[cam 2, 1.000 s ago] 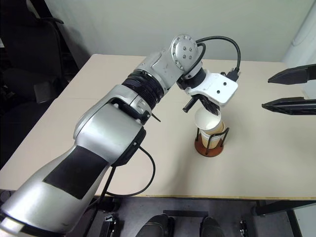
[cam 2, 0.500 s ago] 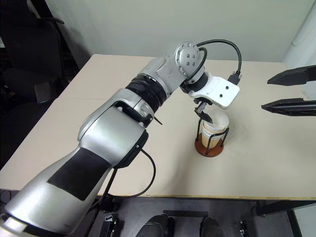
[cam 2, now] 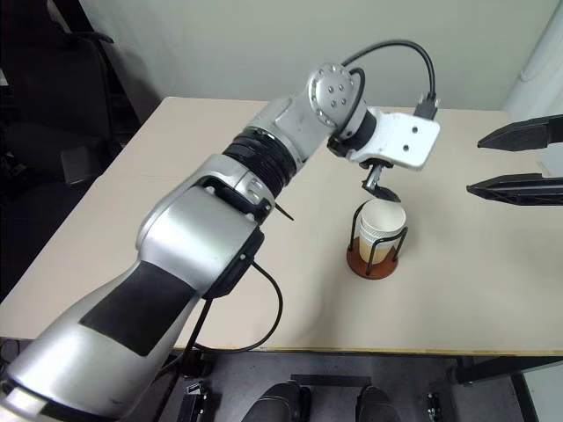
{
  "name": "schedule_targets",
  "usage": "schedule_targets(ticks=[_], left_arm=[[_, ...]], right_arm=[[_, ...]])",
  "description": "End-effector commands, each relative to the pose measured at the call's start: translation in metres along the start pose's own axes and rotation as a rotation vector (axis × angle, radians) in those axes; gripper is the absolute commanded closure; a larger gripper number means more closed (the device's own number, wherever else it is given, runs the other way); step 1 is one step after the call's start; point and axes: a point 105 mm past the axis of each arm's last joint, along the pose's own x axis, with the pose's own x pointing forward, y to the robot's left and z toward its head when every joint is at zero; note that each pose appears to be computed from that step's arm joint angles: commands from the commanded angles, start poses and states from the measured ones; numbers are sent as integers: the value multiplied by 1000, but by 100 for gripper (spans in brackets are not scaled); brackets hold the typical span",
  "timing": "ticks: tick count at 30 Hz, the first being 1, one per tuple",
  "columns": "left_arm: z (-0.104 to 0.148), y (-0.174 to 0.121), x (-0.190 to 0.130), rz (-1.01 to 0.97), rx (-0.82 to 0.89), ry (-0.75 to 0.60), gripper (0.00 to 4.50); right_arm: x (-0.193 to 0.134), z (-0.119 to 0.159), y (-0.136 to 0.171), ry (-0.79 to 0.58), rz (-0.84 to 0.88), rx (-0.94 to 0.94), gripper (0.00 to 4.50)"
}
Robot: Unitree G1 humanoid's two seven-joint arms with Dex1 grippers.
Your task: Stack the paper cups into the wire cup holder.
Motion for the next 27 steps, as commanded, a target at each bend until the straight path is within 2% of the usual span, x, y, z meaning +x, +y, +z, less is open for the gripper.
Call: schedule_targets(ticks=[1,8,16,23,27], left_arm=[[10,29,-34,147,-46,-80,3],[-18,35,-93,250,-233,-228,3],[-81,9,-166,374,-571,-352,3],[-117,-9,-213,576,-740,-370,3],[-140,-30,-236,681,-833,-331,3]], right_arm=[[-7,8,-1,-9,-39,-46,175],[-2,-6,-3,-2,-37,-19,175],[11,-50,-22,3,-93,78,175],[20,-72,-36,-1,-168,114,175],[40,-79,-45,-33,-216,129,175]])
